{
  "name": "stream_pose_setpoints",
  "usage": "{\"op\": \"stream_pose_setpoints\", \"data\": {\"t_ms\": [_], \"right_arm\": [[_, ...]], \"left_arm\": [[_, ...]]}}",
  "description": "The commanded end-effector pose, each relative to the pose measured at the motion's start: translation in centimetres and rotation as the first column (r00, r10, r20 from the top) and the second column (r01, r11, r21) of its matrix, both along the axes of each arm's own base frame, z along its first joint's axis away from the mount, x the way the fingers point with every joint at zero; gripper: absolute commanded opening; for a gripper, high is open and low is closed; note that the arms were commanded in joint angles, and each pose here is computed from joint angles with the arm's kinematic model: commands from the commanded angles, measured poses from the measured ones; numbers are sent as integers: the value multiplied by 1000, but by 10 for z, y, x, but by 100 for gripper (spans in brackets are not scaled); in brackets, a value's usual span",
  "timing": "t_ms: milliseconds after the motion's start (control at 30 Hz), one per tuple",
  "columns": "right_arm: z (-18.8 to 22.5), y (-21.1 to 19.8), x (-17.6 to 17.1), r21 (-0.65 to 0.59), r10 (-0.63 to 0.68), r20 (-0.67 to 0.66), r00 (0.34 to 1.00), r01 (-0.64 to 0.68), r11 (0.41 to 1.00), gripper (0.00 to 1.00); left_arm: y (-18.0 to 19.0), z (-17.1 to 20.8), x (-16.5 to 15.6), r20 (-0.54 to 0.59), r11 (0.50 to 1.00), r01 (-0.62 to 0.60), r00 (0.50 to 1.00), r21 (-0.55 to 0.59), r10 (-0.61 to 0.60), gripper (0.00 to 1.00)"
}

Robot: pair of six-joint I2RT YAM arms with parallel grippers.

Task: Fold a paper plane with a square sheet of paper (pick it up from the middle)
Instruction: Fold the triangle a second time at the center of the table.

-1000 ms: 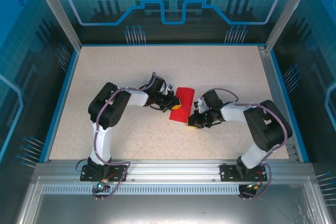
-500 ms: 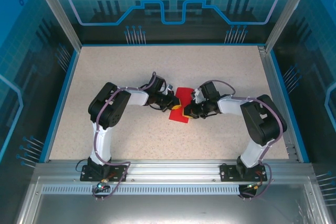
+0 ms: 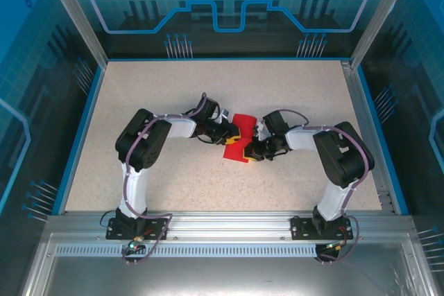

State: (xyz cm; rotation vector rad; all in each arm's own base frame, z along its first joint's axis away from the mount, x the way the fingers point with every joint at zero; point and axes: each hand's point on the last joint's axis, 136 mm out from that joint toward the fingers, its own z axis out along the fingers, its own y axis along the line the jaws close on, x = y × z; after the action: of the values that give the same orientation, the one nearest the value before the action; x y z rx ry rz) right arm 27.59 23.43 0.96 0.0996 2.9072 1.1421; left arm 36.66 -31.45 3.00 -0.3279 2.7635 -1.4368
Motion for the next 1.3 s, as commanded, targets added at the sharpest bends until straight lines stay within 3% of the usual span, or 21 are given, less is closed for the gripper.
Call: {"op": "stream_pose_setpoints", "data": {"t_ms": [0, 333, 733, 1267], "right_arm": [[-30, -24, -21, -145, -33, -107, 994, 18, 989, 4], [-32, -28, -21, -178, -37, -111, 993, 16, 984, 3], [-27, -29, -18, -189, -30, -102, 994, 10, 982, 0], [-24, -24, -18, -176, 7, -106, 994, -25, 984, 0]], "left_arm": [[3, 17, -1, 25, 1000, 10, 1000, -6, -10, 26], [-18, 10, -11, 5, 997, 63, 998, -44, -63, 19], [26, -44, 3, -68, 991, -67, 995, 114, 75, 10], [56, -18, 50, 7, 982, -110, 994, 153, 110, 9]]}}
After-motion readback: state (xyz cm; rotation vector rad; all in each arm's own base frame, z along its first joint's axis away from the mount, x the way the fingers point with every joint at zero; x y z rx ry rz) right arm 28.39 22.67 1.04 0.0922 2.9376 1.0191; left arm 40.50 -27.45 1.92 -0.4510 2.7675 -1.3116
